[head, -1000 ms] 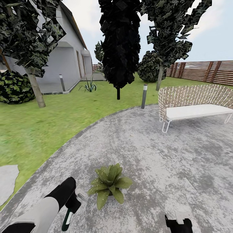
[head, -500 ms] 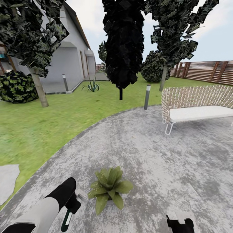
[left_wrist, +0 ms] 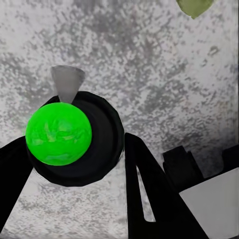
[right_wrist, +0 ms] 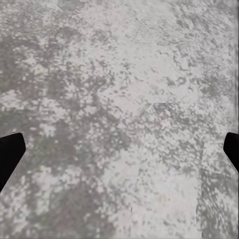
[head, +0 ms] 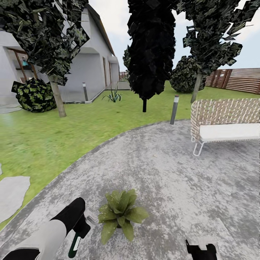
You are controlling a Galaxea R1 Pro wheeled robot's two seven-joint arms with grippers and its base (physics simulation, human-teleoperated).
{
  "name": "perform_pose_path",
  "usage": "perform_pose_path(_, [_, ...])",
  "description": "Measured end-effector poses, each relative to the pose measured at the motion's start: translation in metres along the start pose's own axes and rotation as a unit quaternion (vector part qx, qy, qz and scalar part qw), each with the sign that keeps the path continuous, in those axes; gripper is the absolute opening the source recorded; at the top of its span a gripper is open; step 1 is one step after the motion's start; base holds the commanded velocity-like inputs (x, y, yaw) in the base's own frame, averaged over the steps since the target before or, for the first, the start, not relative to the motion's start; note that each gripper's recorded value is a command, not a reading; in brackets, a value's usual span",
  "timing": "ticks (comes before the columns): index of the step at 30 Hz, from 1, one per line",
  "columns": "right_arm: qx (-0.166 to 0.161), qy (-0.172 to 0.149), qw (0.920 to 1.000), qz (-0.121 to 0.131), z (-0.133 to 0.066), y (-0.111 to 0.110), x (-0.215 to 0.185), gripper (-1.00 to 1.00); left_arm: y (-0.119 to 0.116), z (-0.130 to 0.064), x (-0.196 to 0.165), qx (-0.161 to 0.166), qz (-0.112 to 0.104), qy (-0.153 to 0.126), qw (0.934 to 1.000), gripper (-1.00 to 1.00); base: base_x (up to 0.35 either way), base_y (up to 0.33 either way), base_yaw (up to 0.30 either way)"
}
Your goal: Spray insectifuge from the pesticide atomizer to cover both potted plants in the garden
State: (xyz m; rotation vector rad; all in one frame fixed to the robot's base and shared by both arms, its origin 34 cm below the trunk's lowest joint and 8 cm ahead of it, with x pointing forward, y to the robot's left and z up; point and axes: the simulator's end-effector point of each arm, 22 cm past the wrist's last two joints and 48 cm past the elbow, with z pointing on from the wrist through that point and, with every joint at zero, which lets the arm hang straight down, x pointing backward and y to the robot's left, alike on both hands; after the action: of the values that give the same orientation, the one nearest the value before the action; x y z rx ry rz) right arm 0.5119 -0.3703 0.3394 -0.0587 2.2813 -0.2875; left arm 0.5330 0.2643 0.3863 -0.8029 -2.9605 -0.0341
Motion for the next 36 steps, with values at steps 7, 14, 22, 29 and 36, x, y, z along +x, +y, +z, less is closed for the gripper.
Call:
perform_pose_path(7, [0.001,0.0,1.0,0.0,0.0,-0.001,0.0,1.0,0.0,-0.001,0.002,0.0,-0.006,0.006,1.0,-1.0,0.007,-0.253,0.064])
perform_pose_path(14, [0.0,0.0,1.0,0.0,0.0,0.0,0.0,1.0,0.001,-0.001,0.003,-0.001,-0.007,0.007,1.0,-1.0,0.234,-0.192,0.261])
perform_pose_path(22, [0.0,0.0,1.0,0.0,0.0,0.0,0.0,1.0,-0.002,0.002,0.007,0.004,-0.005,0.013,0.9999,-1.0,0.268,-0.087,0.19])
perform_pose_path(29, [0.0,0.001,1.0,0.0,0.0,0.0,0.0,1.0,-0.028,0.004,0.027,0.04,0.07,0.059,0.995,-1.0,0.026,-0.003,0.107])
perform_pose_path(36, [0.0,0.001,1.0,-0.001,0.0,0.0,0.0,1.0,-0.031,0.004,0.028,0.042,0.077,0.063,0.9941,-1.0,0.0,0.0,0.27])
